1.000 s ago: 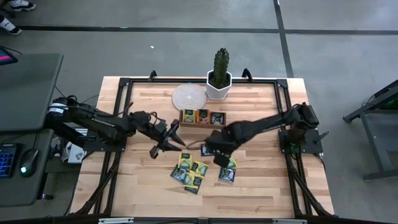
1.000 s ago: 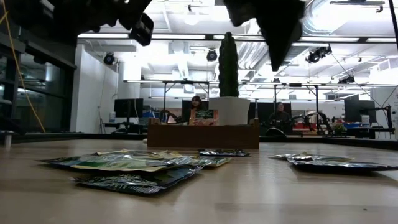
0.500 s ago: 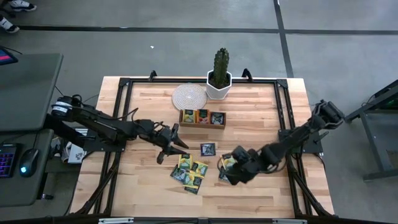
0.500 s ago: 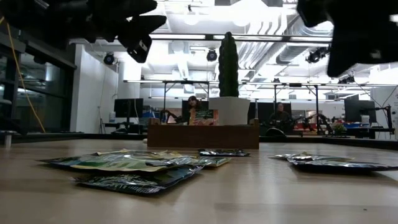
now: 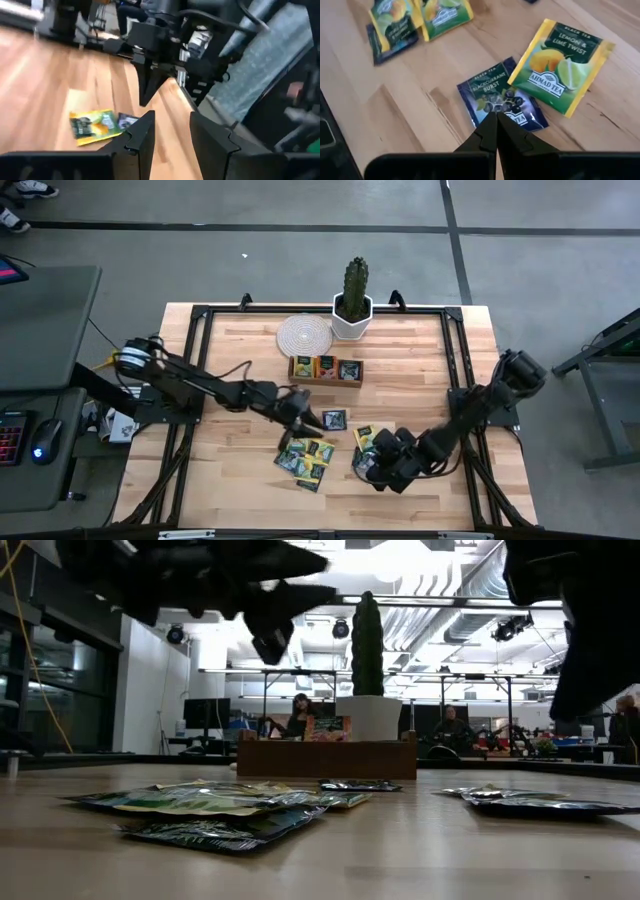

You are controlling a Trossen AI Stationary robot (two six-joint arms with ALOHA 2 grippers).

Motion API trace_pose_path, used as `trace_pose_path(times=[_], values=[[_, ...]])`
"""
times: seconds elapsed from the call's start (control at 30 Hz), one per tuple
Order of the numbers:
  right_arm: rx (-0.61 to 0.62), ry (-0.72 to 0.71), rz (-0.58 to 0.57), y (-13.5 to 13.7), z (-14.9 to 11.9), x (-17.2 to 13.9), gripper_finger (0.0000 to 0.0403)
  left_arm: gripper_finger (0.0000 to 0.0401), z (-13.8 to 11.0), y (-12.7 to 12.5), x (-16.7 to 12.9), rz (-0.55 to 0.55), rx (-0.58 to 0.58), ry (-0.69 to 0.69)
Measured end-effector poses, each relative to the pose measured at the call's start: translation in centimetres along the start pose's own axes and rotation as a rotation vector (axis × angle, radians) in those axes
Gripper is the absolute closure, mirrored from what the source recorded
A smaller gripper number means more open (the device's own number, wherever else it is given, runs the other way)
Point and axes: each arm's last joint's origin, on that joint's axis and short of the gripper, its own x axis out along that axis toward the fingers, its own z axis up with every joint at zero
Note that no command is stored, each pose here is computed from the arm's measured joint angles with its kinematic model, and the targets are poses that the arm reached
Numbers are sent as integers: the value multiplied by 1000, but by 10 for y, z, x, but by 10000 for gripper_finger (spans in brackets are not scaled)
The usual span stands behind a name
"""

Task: Pick & Place Tea
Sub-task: Put the purple tea bag into the right section of the wooden organizer

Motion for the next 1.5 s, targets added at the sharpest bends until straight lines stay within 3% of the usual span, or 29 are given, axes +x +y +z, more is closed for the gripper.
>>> trace_pose_path(times=[0.27, 0.47, 0.77, 0.93, 1.13, 1.27, 1.4, 1.5], values=[[-94, -22, -49, -1, -14, 12, 403, 280, -19, 11, 37, 68, -485, 80], [-150, -3, -50, 1, -22, 21, 403, 280, -42, 21, 61, 105, -688, 165], [-157, 29, -43, 2, -29, 36, 403, 280, -30, 21, 97, 64, -731, 213], [-155, 40, -39, 3, -31, 40, 403, 280, -35, 20, 109, 163, -762, 345], [-147, 38, -23, 4, -30, 41, 403, 280, -37, 21, 113, 247, -773, 404], [-144, 28, -10, 6, -28, 43, 403, 280, -30, 18, 118, 218, -775, 382], [-146, 18, 15, 8, -25, 48, 403, 280, -45, 24, 116, 291, -813, 433], [-138, 10, 30, 10, -23, 52, 403, 280, -40, 22, 116, 298, -828, 422]])
